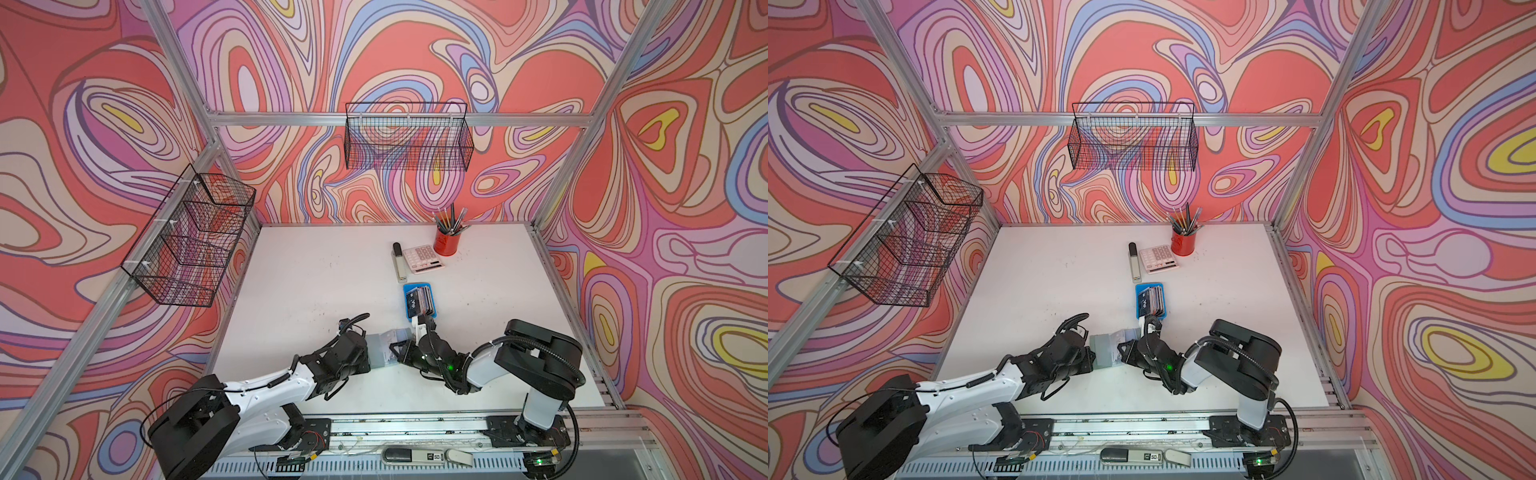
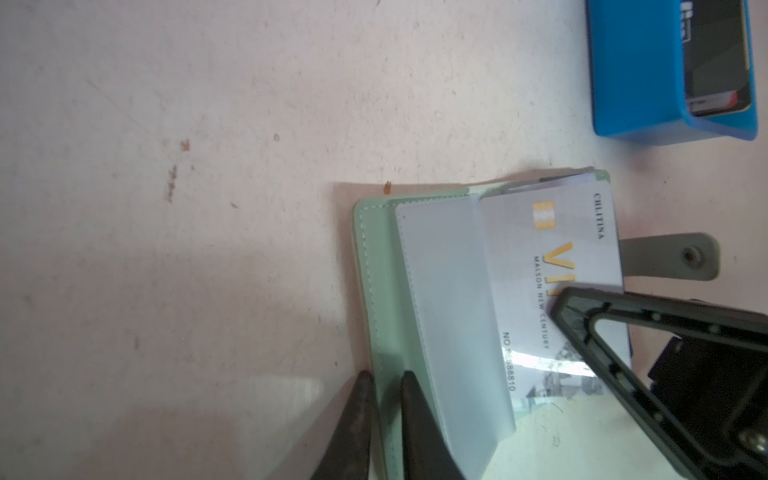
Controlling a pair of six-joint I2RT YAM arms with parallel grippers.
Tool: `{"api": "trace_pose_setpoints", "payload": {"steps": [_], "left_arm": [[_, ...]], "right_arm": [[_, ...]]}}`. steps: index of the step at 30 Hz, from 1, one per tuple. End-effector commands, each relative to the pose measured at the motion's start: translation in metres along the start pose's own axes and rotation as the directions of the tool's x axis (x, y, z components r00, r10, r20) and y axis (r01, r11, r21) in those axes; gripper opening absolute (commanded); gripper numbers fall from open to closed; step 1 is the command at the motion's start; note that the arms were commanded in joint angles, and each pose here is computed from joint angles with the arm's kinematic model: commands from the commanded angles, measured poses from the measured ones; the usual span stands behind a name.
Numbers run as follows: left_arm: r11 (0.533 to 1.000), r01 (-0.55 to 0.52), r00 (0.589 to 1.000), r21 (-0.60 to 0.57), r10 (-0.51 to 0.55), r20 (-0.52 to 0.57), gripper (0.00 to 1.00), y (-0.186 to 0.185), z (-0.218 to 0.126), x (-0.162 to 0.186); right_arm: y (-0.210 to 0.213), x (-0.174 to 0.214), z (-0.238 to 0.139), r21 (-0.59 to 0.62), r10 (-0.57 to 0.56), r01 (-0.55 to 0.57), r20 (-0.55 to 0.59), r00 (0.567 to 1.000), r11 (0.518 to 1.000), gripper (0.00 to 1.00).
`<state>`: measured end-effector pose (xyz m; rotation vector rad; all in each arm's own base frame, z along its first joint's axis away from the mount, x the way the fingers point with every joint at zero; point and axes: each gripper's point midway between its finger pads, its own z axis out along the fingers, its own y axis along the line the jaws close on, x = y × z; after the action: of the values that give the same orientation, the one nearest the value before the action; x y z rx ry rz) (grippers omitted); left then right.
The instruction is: Put the credit cards into the card holder
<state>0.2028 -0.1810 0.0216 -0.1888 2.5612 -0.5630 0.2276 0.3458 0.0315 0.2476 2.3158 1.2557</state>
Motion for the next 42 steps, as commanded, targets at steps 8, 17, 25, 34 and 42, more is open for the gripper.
{"api": "trace_pose_setpoints", "payload": {"steps": [8,17,25,34,42], "left_arm": [[0.998,0.004,1.000,-0.064,-0.004,0.003,0.13,0.018,0.001,0.004],[0.998,-0.001,1.000,-0.068,0.002,0.010,0.08,0.020,0.000,0.003],[0.997,-0.002,1.000,-0.073,0.003,0.008,0.08,0.021,0.001,0.004],[0.993,-0.017,1.000,-0.118,0.017,-0.004,0.03,0.028,0.006,0.006],[0.993,-0.018,1.000,-0.119,0.017,-0.008,0.02,0.028,0.007,0.007]], "right_arm": [[-0.015,-0.004,-0.004,0.087,0.007,-0.009,0.026,1.000,0.996,0.00],[-0.013,-0.011,-0.014,0.113,-0.015,0.009,0.051,0.999,0.994,0.00],[-0.015,0.003,0.005,0.081,-0.001,0.002,-0.015,1.000,0.997,0.00],[-0.007,0.004,0.006,0.048,-0.029,0.031,-0.027,0.999,0.998,0.00],[0.003,0.000,0.002,0.041,-0.070,0.071,-0.019,0.997,0.997,0.00]]}}
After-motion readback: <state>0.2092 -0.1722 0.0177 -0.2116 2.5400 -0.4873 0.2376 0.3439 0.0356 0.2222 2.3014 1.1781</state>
